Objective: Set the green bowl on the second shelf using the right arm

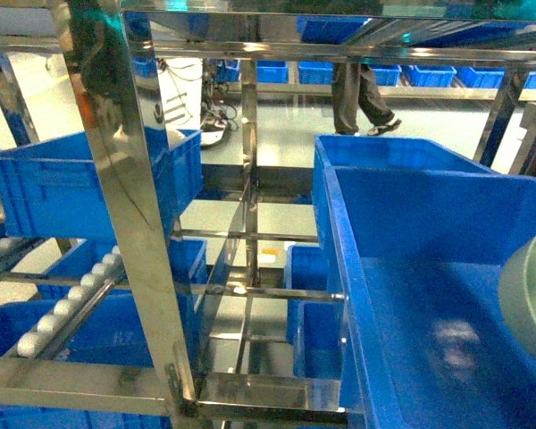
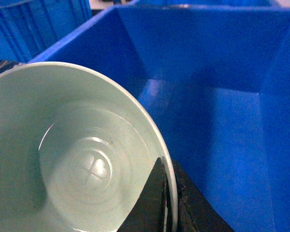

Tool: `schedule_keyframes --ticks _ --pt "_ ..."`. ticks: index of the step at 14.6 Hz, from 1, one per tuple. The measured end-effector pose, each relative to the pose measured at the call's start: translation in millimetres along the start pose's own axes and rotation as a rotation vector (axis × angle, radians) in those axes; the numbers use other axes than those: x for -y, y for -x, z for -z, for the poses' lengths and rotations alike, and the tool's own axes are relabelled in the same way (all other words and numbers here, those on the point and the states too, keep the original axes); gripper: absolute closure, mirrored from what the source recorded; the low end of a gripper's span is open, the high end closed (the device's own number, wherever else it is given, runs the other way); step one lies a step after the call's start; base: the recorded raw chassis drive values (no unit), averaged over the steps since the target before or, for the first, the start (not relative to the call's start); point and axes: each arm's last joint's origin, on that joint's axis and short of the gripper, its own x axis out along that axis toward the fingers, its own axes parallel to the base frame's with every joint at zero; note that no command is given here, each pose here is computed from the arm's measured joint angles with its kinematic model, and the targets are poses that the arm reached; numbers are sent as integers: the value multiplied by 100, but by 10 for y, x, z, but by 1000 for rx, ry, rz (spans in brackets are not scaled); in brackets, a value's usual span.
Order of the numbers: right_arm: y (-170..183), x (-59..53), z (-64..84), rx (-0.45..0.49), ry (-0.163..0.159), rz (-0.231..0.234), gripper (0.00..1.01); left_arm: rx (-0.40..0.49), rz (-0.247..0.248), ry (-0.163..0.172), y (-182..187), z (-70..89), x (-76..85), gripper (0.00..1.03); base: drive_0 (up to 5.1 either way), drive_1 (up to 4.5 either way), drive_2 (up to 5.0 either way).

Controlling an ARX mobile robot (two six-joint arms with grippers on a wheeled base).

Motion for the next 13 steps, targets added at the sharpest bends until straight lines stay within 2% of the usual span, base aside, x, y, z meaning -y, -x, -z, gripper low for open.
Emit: schedule_keyframes --ticks 1,3,5,9,10,13 --pt "-150 44 7 -41 10 -13 99 0 0 0 0 0 0 5 0 0 0" --pt "-464 183 -83 -85 18 -25 99 0 0 0 0 0 0 5 0 0 0" --pt "-833 335 -273 -119 41 -49 99 0 0 0 0 0 0 5 0 0 0" --pt "-1177 555 -551 -111 89 -34 99 1 0 0 0 -1 0 5 0 0 0" --pt "-1203 566 -577 -106 100 -35 99 0 0 0 0 0 0 5 0 0 0" --pt "-1293 456 -456 -150 103 -81 99 0 0 0 0 0 0 5 0 0 0"
